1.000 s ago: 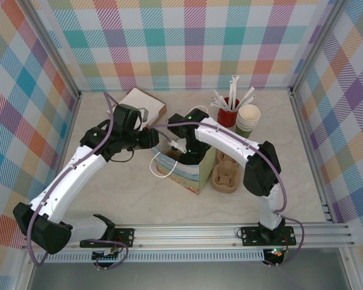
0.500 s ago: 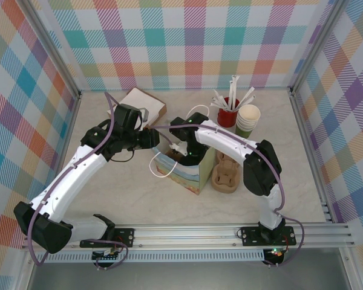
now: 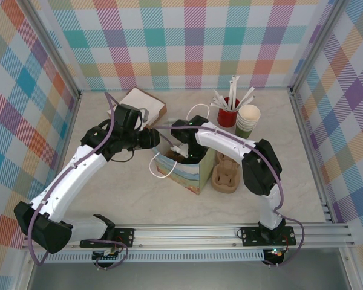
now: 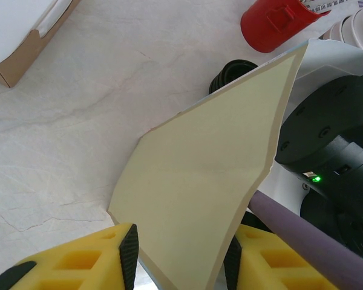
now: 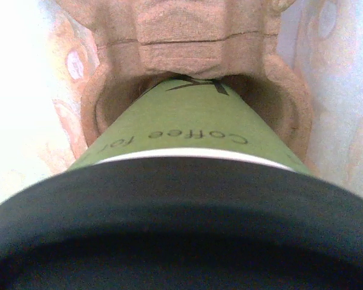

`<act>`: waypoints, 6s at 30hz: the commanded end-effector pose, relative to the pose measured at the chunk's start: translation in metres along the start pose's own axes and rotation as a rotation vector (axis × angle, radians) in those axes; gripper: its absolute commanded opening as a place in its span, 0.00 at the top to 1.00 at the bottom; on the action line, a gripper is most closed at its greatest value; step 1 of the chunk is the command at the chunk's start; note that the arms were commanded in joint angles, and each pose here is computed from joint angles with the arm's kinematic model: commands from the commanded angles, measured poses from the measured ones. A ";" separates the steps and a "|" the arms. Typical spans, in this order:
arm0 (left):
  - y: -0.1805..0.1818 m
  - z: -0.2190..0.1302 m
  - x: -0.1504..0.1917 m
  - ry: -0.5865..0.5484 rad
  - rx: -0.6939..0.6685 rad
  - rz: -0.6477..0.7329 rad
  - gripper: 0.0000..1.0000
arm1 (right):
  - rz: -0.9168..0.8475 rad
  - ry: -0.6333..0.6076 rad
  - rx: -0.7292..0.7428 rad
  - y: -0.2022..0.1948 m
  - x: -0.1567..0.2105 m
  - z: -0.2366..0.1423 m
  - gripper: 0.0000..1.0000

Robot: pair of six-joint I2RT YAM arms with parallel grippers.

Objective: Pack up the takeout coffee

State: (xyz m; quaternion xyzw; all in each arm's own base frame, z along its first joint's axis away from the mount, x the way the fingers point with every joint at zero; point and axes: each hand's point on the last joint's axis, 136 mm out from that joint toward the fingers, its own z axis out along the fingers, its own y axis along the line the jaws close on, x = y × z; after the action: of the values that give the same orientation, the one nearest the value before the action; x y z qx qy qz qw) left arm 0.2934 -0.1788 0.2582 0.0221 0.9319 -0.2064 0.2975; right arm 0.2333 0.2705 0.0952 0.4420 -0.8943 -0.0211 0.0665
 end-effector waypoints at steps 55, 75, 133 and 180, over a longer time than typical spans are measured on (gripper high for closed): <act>-0.005 -0.013 -0.007 -0.014 0.025 -0.002 0.36 | 0.042 -0.019 -0.045 -0.001 -0.001 -0.010 0.17; 0.007 -0.091 -0.022 -0.247 0.000 -0.053 0.00 | 0.111 -0.142 -0.049 0.004 -0.012 -0.068 0.00; 0.032 -0.116 -0.004 -0.347 -0.054 -0.040 0.00 | 0.545 -0.810 0.208 -0.128 0.068 -0.273 0.15; 0.049 -0.114 0.002 -0.349 -0.133 -0.043 0.00 | 0.329 -0.738 0.220 -0.275 -0.064 -0.176 0.44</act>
State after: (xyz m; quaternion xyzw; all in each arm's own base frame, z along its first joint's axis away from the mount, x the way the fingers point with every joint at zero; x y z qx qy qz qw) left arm 0.2376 -0.0964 0.3307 -0.0507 0.8721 -0.1715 0.4556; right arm 0.5097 0.1548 0.2355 0.2519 -0.9167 -0.0603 -0.3043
